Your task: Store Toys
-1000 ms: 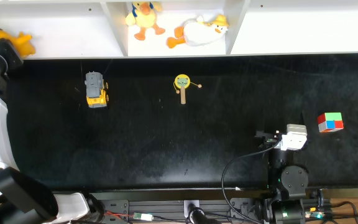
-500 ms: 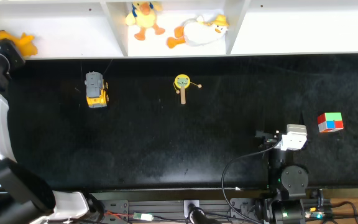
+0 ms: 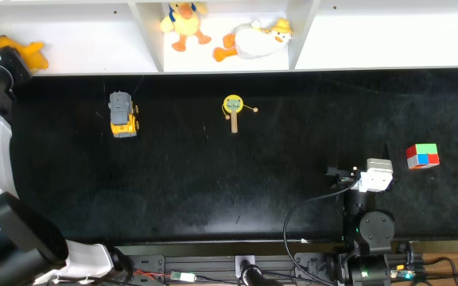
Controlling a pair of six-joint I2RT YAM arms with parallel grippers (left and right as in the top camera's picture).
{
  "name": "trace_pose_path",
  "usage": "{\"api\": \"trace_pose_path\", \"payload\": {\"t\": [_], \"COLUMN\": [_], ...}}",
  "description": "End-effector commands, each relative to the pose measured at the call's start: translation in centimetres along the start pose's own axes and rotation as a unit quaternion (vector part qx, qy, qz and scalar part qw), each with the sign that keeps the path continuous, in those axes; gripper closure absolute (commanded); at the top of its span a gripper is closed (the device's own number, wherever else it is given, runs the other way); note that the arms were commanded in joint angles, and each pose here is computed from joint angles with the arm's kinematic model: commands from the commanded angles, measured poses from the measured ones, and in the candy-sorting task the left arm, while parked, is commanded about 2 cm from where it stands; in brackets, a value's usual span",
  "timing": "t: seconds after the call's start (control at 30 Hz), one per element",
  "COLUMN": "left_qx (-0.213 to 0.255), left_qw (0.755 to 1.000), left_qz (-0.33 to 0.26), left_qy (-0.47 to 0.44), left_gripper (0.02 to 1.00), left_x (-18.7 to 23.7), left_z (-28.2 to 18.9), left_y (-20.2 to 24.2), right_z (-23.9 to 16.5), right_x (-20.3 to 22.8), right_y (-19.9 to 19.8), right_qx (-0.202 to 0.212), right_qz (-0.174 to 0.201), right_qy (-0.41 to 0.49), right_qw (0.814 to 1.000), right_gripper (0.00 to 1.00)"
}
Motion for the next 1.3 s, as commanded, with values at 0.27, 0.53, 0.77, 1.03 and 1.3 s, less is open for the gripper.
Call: {"api": "trace_pose_path", "payload": {"t": [0.27,0.53,0.77,1.03,1.3], "left_qx": [0.012,0.013,0.015,0.018,0.02], "left_qw": [1.0,1.0,1.0,1.0,1.0], "left_qz": [0.004,0.005,0.005,0.006,0.011], "left_qy": [-0.004,-0.006,-0.006,-0.005,0.013], "left_gripper": [0.687,0.621,0.301,0.02,0.02], "left_x": [-0.2,-0.3,-0.3,-0.3,-0.3], "left_z": [1.7,1.7,1.7,1.7,-0.9], "left_y": [-1.0,-1.2,-1.3,-1.5,-1.8], "right_z": [0.0,0.0,0.0,0.0,0.0], "right_x": [0.4,0.4,0.4,0.4,0.4], "right_y": [0.1,0.1,0.1,0.1,0.1], "right_qx": [-0.004,-0.004,-0.004,-0.004,-0.004], "right_qz": [0.002,0.002,0.002,0.001,0.002], "right_qy": [0.003,0.003,0.003,0.003,0.003], "right_qw": [1.0,1.0,1.0,1.0,1.0], "right_gripper": [0.005,0.005,0.005,0.005,0.007]}}
Point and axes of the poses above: each gripper's point midway between its finger pads, its own z axis out along the fingers, its own y axis along the line the jaws close on, x = y × z, the point moved 9 cm from there along -z, back along the fingers, and after that the axes turned 7 degrees about z, right-handed, at the moved point
